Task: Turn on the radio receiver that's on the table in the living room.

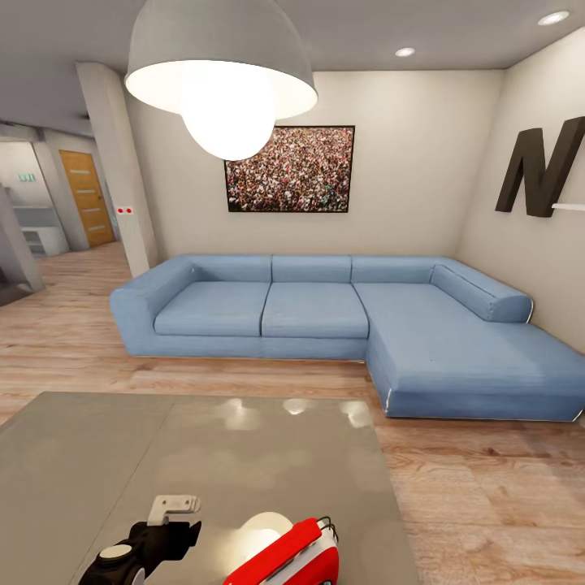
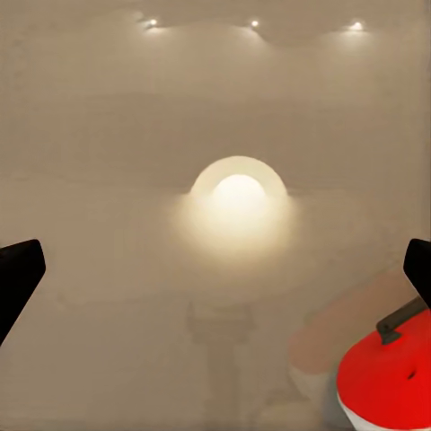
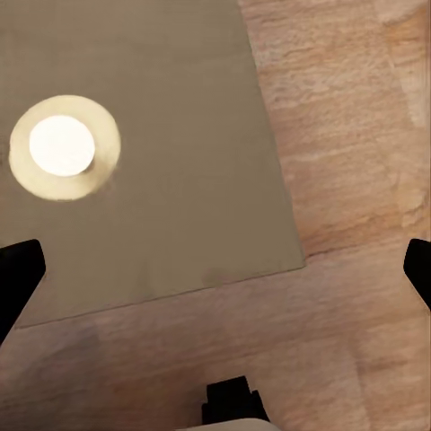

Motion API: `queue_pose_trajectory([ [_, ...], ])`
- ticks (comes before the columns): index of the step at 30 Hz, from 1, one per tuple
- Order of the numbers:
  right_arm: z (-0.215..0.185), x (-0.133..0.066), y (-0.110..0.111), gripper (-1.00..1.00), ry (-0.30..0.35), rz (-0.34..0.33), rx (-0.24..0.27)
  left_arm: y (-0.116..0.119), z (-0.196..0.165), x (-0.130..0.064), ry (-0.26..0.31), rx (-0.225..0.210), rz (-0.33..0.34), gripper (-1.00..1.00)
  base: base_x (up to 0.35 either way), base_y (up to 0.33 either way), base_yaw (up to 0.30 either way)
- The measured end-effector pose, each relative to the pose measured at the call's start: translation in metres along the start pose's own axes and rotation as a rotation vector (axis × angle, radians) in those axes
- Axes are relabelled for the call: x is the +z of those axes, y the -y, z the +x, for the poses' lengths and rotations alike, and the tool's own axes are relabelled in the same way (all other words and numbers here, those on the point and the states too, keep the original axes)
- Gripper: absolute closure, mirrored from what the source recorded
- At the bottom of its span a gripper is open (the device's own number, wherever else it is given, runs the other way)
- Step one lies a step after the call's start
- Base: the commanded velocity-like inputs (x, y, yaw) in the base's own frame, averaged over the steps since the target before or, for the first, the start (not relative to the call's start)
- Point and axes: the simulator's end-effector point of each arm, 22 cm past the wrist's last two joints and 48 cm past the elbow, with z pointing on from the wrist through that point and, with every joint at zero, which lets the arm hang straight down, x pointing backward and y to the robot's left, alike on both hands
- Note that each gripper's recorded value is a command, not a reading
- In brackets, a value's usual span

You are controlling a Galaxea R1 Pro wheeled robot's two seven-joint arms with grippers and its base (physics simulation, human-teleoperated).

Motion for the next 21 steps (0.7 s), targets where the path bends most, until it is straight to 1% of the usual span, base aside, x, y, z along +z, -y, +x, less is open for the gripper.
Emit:
queue_pose_trajectory([
  [2, -0.009, 0.001, 0.001, -1.0, 0.019, 0.001, -0.001, 0.0, 0.0, 0.0, 0.0, 0.001, -0.001, -1.0, 0.0, 0.0, 0.0],
  [3, -0.019, 0.002, 0.001, -1.0, 0.041, 0.002, -0.002, -0.001, 0.0, 0.0, 0.001, 0.001, -0.003, -1.0, 0.0, 0.0, 0.0],
  [8, -0.051, 0.003, 0.003, -1.0, 0.104, 0.007, -0.003, -0.001, 0.001, 0.001, 0.0, 0.003, -0.005, -1.0, 0.0, 0.0, 0.0],
  [9, -0.071, 0.002, 0.004, -1.0, 0.143, 0.009, -0.002, -0.002, 0.001, 0.001, -0.001, 0.004, -0.006, -1.0, 0.0, 0.0, 0.0],
  [16, -0.104, 0.0, 0.005, -1.0, 0.205, 0.012, -0.001, -0.002, 0.002, 0.001, -0.002, 0.005, -0.007, -1.0, 0.0, 0.0, 0.0],
  [19, -0.114, -0.001, 0.005, -1.0, 0.209, 0.013, -0.001, -0.002, 0.003, 0.002, -0.004, 0.005, -0.006, -1.0, 0.0, 0.0, 0.0],
  [21, -0.13, -0.003, 0.006, -1.0, 0.2, 0.015, -0.001, -0.002, 0.004, 0.002, -0.006, 0.005, -0.006, -1.0, 0.0, 0.0, 0.0],
])
